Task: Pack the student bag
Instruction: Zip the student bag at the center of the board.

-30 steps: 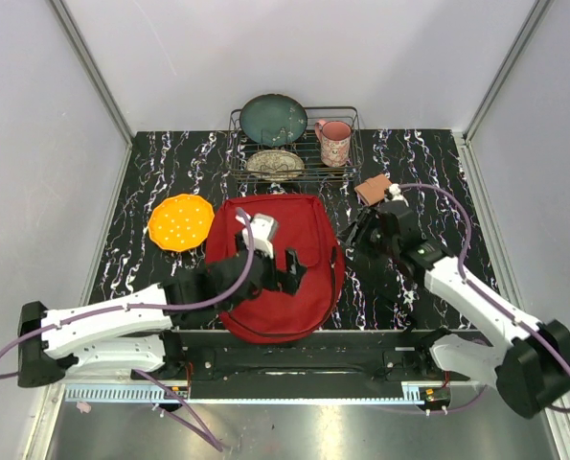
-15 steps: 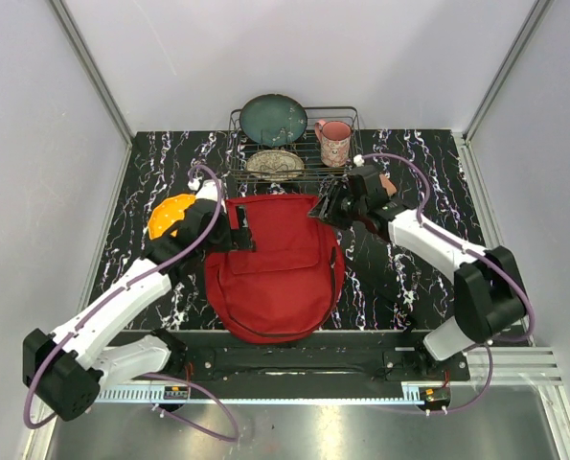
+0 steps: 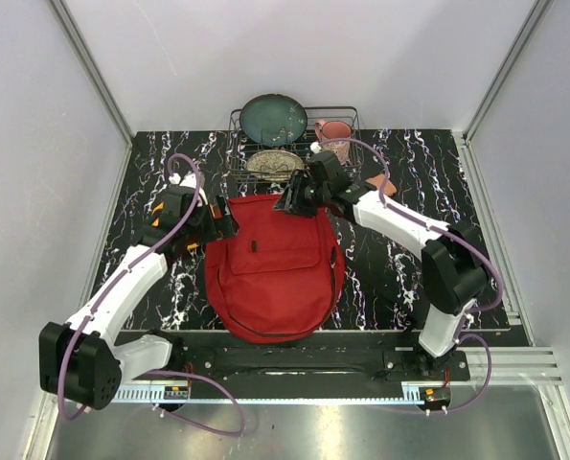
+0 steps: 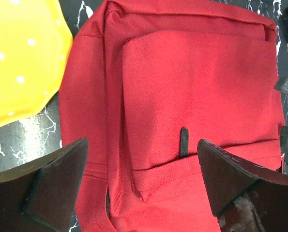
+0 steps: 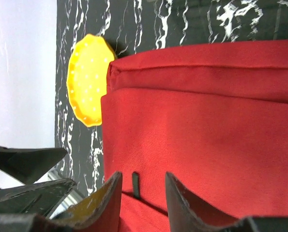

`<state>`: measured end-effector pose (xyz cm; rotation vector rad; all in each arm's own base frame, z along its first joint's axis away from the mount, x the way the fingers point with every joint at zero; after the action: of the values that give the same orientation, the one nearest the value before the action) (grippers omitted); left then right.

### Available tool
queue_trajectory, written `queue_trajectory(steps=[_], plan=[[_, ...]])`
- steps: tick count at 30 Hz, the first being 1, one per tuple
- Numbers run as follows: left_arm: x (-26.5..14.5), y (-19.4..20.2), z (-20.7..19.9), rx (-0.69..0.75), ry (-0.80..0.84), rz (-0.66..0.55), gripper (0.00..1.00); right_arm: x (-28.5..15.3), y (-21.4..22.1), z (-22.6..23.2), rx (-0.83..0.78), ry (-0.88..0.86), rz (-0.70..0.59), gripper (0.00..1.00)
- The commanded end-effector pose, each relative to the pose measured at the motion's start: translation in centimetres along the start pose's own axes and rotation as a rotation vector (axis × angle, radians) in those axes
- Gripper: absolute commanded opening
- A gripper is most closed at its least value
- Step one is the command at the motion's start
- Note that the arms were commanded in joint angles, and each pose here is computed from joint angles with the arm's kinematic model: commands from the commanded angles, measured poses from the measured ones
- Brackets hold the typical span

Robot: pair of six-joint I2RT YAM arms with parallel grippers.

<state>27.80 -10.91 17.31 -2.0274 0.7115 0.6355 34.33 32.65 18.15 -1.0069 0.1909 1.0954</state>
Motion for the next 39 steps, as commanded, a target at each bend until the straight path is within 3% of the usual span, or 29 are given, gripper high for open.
queue_trajectory(steps=[1,16,21,25,30,39], plan=[[0.7,0.6,-0.8,0.002,0.112,0.025,0.99,1.5,-0.6,2.4,-0.054,-0.007,0.006,0.46],[3.6,3.5,0.0,-0.08,0.133,0.112,0.98,5.9,5.6,4.9,-0.106,0.103,0.168,0.43],[4.3,4.0,0.4,-0.091,0.119,0.128,0.86,5.9,7.0,4.6,-0.096,0.147,0.178,0.42],[4.9,4.8,0.8,-0.104,0.111,0.151,0.66,5.8,7.9,4.4,-0.103,0.168,0.205,0.41],[5.4,5.4,1.3,-0.114,0.107,0.157,0.49,6.6,9.4,4.3,-0.14,0.207,0.24,0.41],[5.5,6.2,1.1,-0.125,0.161,0.171,0.31,6.9,10.5,3.6,-0.237,0.327,0.247,0.38]])
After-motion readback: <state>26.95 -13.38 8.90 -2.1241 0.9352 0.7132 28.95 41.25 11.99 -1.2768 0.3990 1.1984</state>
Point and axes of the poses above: each gripper's point midway between its finger pads, its own x axis out along the fingers, its own z axis along the line the jaws close on, y = z × x, the point moved 3 cm from there along -x, back along the fingers, and after that the axes turned 13 degrees about -x, right-handed, at the moved point
